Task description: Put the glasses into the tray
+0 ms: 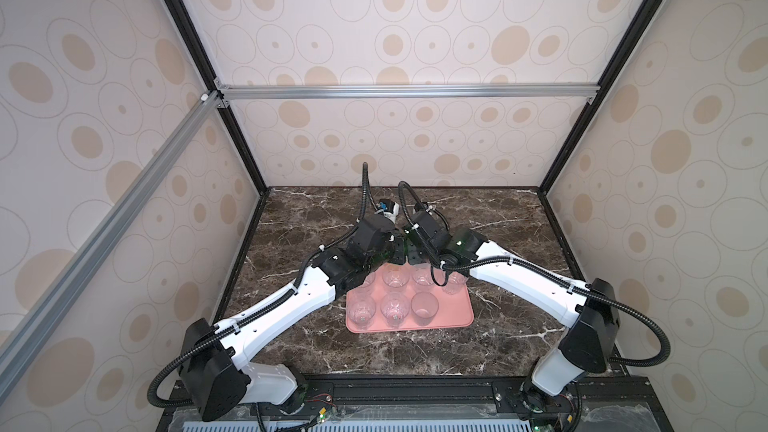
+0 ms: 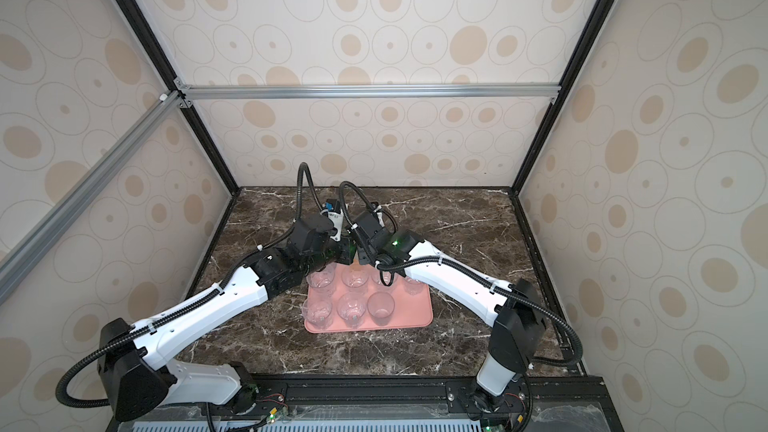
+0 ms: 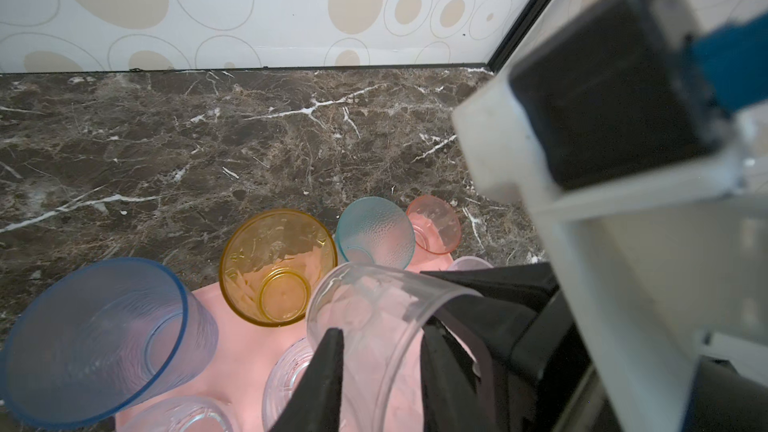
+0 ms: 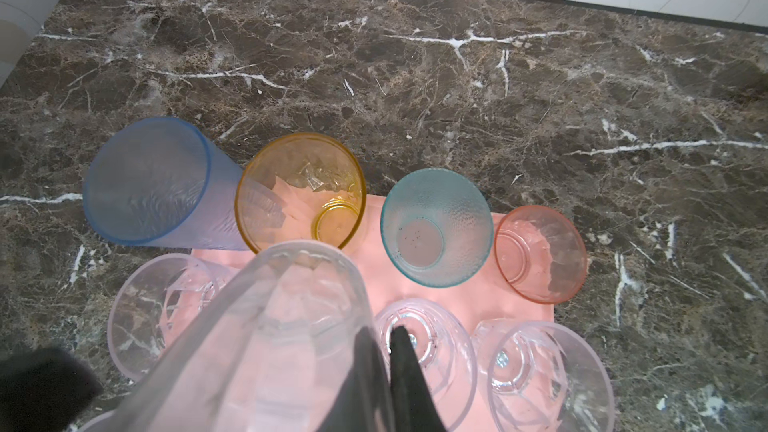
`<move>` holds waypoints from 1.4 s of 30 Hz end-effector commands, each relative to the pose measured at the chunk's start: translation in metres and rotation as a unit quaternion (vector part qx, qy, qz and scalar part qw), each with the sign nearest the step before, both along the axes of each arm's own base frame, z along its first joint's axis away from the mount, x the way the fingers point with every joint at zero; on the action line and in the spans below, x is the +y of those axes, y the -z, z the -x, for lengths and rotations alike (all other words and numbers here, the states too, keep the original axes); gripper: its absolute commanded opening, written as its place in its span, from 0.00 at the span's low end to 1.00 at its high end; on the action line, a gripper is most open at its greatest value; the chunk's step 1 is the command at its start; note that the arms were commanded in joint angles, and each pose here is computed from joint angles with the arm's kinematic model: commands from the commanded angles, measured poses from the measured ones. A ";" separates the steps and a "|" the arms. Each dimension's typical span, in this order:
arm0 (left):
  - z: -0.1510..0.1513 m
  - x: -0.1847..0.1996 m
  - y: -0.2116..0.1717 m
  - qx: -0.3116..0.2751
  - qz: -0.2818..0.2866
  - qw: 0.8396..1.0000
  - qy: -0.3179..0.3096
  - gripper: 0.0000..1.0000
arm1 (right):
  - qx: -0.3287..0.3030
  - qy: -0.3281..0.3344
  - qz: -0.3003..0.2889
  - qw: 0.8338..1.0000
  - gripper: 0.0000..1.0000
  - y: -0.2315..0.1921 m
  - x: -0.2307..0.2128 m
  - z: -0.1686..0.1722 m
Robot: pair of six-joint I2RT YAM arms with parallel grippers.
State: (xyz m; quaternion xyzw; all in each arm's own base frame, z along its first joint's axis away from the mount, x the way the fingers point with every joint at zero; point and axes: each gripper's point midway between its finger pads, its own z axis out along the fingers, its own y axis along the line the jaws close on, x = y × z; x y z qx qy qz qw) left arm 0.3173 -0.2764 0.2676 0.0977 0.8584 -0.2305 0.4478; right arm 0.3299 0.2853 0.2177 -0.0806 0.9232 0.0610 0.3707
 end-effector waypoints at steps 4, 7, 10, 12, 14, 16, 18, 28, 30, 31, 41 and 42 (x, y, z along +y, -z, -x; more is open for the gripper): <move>0.001 0.006 -0.034 -0.046 0.013 0.999 -0.012 0.46 | -0.014 0.009 -0.036 0.999 0.08 -0.015 -0.008 0.003; 0.001 0.007 -0.030 -0.048 0.011 0.999 -0.012 0.49 | -0.004 0.008 -0.045 0.999 0.08 -0.010 -0.007 0.006; 0.002 0.002 -0.019 -0.037 0.010 0.999 -0.002 0.50 | 0.006 0.003 -0.053 0.999 0.08 -0.007 -0.003 0.008; 0.003 -0.002 -0.014 -0.029 0.012 0.999 0.005 0.51 | 0.008 0.004 -0.054 0.999 0.08 -0.006 -0.003 0.008; 0.004 -0.001 -0.012 -0.028 0.010 1.000 0.005 0.51 | 0.005 0.006 -0.056 0.998 0.08 -0.008 -0.005 0.008; 0.004 0.002 -0.011 -0.032 0.007 0.999 0.002 0.51 | 0.003 0.006 -0.057 0.998 0.08 -0.010 -0.007 0.010; 0.005 0.005 -0.011 -0.034 0.005 0.999 -0.001 0.52 | 0.001 0.008 -0.055 0.998 0.07 -0.012 -0.011 0.011; 0.004 0.016 -0.010 -0.052 -0.020 0.998 -0.013 0.53 | 0.016 0.015 -0.049 0.999 0.07 -0.015 -0.045 0.043; 0.005 0.016 -0.008 -0.052 -0.021 0.998 -0.012 0.53 | 0.019 0.022 -0.040 0.999 0.07 -0.014 -0.058 0.049; 0.005 0.016 -0.008 -0.052 -0.022 0.998 -0.011 0.53 | 0.021 0.024 -0.036 0.999 0.07 -0.013 -0.063 0.053; 0.005 0.016 -0.010 -0.067 -0.015 0.998 -0.006 0.56 | 0.048 0.063 0.006 0.997 0.06 -0.007 -0.122 0.087; 0.006 0.013 -0.011 -0.067 -0.009 0.998 0.000 0.56 | 0.051 0.065 0.004 0.997 0.06 -0.006 -0.123 0.088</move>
